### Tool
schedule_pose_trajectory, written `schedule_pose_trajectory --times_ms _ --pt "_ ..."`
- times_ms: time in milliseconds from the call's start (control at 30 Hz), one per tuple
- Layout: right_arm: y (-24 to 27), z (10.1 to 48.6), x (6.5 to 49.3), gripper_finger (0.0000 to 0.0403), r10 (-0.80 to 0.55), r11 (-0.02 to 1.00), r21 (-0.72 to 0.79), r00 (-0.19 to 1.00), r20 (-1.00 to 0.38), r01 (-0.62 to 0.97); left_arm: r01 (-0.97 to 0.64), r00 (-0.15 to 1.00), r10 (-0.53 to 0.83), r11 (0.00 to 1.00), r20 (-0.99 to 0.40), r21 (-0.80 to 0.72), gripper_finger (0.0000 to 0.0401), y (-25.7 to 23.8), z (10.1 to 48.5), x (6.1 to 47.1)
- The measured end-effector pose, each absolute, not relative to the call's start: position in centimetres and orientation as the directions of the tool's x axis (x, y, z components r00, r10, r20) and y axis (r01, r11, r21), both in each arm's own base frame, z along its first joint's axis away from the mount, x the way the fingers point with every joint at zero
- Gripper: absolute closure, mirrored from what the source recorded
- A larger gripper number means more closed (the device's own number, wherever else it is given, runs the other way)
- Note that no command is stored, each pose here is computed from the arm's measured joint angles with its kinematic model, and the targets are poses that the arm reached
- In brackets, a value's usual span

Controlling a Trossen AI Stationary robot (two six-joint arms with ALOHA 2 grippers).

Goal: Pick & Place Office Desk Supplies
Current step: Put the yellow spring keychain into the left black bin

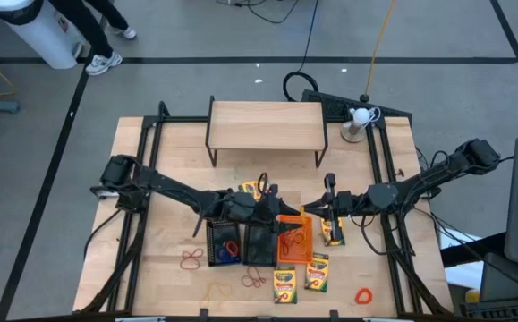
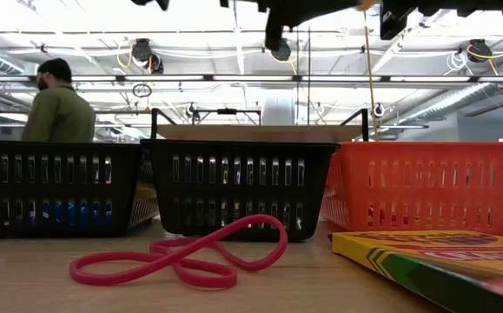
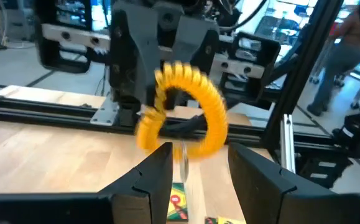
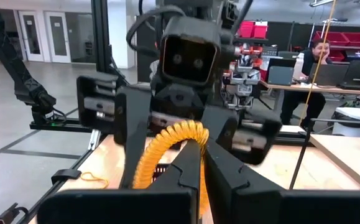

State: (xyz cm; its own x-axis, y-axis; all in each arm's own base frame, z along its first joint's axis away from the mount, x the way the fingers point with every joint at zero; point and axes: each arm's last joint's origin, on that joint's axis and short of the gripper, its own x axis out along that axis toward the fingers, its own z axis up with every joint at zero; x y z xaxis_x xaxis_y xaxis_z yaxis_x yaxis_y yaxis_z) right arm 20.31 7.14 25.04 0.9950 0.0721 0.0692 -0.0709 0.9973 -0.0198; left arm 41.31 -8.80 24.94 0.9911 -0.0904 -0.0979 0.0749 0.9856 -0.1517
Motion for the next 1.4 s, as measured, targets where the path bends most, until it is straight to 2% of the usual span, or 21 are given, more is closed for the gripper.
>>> schedule_pose_trajectory --times_ms 700,1067,1400 --pt "7.2 25.0 20.3 0.0403 0.092 0.996 -0.023 0.994 0.061 -0.090 0.083 0.994 -0.093 0.979 -0.050 -0.185 0.0245 -9.1 25.0 41.6" --pt "7.2 24.8 20.3 0.0403 0.085 0.996 -0.025 0.995 0.047 -0.084 0.113 0.993 -0.118 0.978 -0.013 -0.176 0.0245 -10.0 26.7 40.7" --pt "7.0 24.8 20.4 0.0403 0.077 0.997 -0.025 0.996 0.046 -0.076 0.099 0.992 -0.112 0.979 -0.062 -0.180 0.0245 -9.8 26.1 40.8"
